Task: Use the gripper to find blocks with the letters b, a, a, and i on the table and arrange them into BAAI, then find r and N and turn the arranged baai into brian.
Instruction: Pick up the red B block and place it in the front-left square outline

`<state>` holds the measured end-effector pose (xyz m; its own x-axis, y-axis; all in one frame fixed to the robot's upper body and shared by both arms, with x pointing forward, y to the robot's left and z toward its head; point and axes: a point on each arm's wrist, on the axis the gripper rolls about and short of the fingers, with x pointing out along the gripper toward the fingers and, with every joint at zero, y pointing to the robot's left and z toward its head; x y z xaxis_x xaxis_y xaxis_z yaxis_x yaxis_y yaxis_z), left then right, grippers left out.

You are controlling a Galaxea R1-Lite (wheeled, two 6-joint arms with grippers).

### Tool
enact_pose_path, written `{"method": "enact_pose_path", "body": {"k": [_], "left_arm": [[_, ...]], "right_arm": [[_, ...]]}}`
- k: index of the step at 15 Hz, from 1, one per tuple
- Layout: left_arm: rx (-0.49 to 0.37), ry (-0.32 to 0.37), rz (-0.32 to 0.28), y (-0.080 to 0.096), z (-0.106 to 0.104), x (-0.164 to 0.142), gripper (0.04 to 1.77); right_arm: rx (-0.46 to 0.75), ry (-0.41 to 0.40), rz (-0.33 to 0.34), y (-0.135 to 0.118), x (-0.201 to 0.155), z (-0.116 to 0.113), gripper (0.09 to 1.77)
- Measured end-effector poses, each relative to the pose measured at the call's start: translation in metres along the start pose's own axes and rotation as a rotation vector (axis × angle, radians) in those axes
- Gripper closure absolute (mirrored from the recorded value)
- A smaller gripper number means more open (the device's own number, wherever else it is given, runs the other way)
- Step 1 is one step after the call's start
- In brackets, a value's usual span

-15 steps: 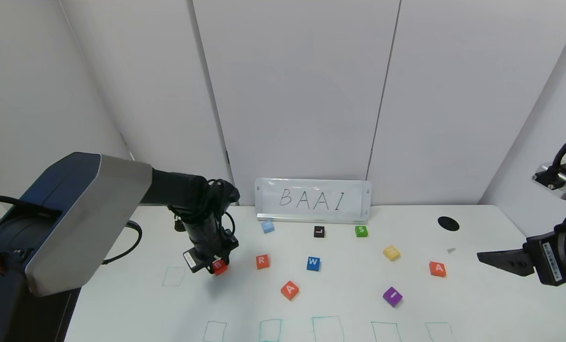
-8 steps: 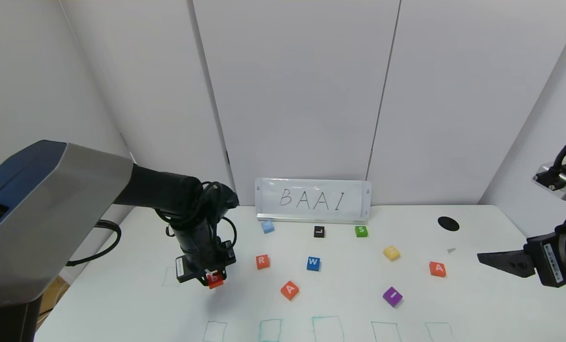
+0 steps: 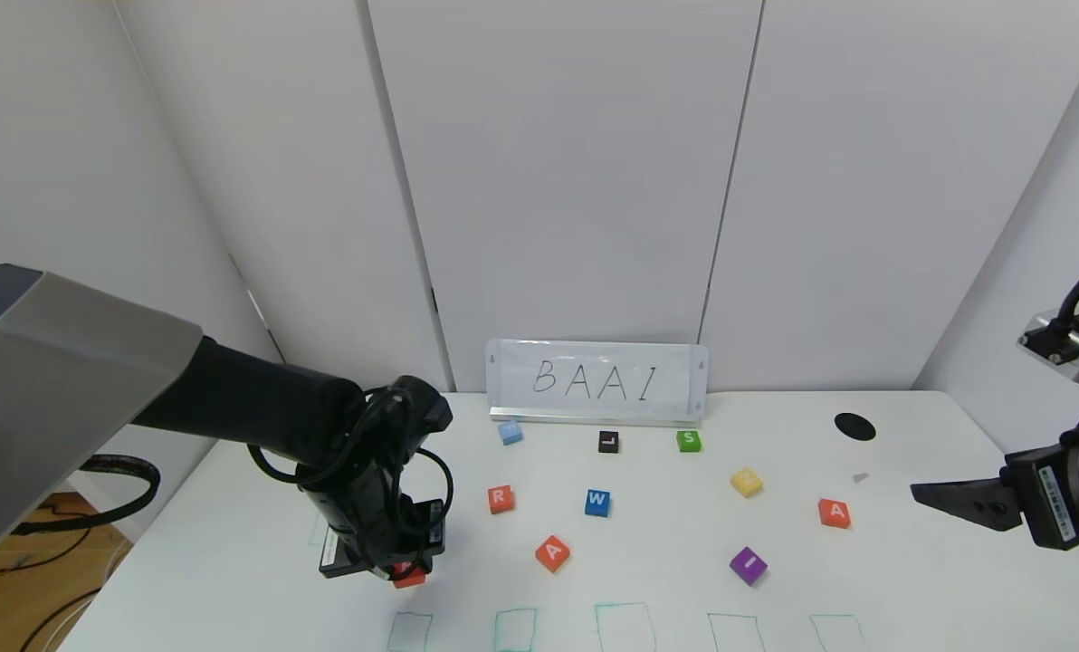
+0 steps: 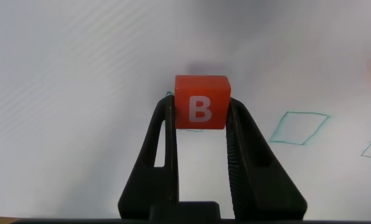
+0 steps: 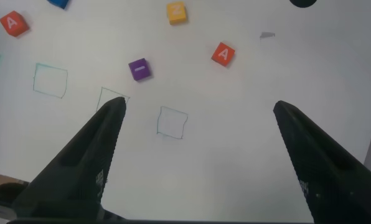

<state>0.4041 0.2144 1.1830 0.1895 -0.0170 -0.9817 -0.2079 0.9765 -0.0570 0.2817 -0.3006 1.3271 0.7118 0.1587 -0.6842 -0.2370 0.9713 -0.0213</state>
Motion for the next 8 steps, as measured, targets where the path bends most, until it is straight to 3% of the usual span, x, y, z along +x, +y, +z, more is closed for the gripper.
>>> {"method": "enact_pose_path", "body": {"k": [5, 8], "left_arm": [[0.177, -0.013, 0.019, 0.01, -0.032, 0.002, 1.3], [0.201, -0.018, 0.017, 0.014, -0.039, 0.005, 1.3]], "right_arm": [[-0.001, 0.001, 0.001, 0.0, 0.0, -0.001, 0.15], [-0.003, 0.0, 0.001, 0.0, -0.001, -0.001, 0.15]]}}
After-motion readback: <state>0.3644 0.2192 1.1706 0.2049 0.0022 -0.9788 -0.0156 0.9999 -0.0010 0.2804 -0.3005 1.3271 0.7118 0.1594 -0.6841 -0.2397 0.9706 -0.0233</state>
